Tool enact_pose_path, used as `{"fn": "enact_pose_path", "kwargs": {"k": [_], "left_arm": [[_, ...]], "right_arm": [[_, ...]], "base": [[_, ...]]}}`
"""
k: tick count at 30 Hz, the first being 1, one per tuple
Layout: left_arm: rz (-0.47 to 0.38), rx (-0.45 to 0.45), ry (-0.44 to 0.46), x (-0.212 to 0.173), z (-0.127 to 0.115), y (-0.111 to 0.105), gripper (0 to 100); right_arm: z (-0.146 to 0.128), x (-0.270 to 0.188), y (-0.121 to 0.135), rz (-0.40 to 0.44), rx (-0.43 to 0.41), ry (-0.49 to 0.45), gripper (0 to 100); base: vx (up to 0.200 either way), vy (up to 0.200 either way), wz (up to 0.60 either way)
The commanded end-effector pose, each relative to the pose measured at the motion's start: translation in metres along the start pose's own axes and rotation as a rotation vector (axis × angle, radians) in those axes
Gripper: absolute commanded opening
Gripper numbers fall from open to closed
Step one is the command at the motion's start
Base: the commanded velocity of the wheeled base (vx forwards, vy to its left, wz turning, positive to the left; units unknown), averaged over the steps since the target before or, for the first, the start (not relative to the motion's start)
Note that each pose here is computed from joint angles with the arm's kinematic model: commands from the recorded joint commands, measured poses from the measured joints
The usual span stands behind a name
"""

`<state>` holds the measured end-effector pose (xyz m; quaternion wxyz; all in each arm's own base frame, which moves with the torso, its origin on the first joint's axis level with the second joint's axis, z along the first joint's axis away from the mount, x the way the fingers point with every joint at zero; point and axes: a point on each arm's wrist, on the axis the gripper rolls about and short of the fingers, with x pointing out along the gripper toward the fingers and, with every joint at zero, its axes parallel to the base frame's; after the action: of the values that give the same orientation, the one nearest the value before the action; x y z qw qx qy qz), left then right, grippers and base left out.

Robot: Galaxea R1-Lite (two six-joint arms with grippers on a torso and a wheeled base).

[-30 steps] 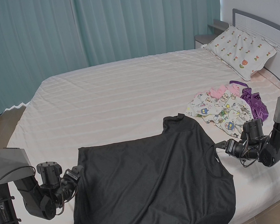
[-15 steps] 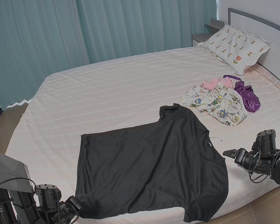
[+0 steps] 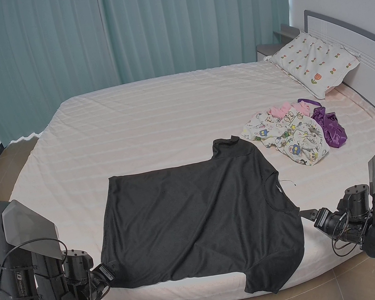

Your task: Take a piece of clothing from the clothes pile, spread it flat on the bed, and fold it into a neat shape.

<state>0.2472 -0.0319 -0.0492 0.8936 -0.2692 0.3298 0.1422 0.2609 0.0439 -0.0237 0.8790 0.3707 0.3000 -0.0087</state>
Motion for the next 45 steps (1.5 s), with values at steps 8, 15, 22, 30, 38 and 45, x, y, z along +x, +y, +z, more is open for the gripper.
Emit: {"fn": "enact_pose_path", "kwargs": {"k": [8, 15, 22, 30, 38, 45], "left_arm": [[0.004, 0.019, 0.007, 0.022, -0.008, -0.001, 0], [0.034, 0.003, 0.014, 0.016, -0.006, 0.007, 0], [0.050, -0.015, 0.012, 0.011, -0.003, 0.012, 0], [0.049, -0.024, 0.016, 0.012, -0.004, 0.012, 0], [0.049, -0.024, 0.016, 0.012, -0.004, 0.012, 0], [0.045, -0.022, 0.012, 0.014, -0.004, 0.011, 0]], "right_arm": [[-0.008, 0.002, -0.005, -0.014, -0.011, 0.037, 100], [-0.020, 0.017, -0.017, -0.045, -0.156, 0.091, 100], [-0.020, 0.047, -0.014, -0.002, -0.202, 0.102, 100], [-0.006, 0.075, -0.003, 0.014, -0.211, 0.124, 0], [0.016, 0.093, 0.002, 0.033, -0.230, 0.073, 0], [0.065, 0.116, 0.007, 0.078, -0.290, 0.006, 0]], "base": [[0.000, 0.000, 0.00], [0.000, 0.000, 0.00], [0.000, 0.000, 0.00], [0.000, 0.000, 0.00], [0.000, 0.000, 0.00], [0.000, 0.000, 0.00]]}}
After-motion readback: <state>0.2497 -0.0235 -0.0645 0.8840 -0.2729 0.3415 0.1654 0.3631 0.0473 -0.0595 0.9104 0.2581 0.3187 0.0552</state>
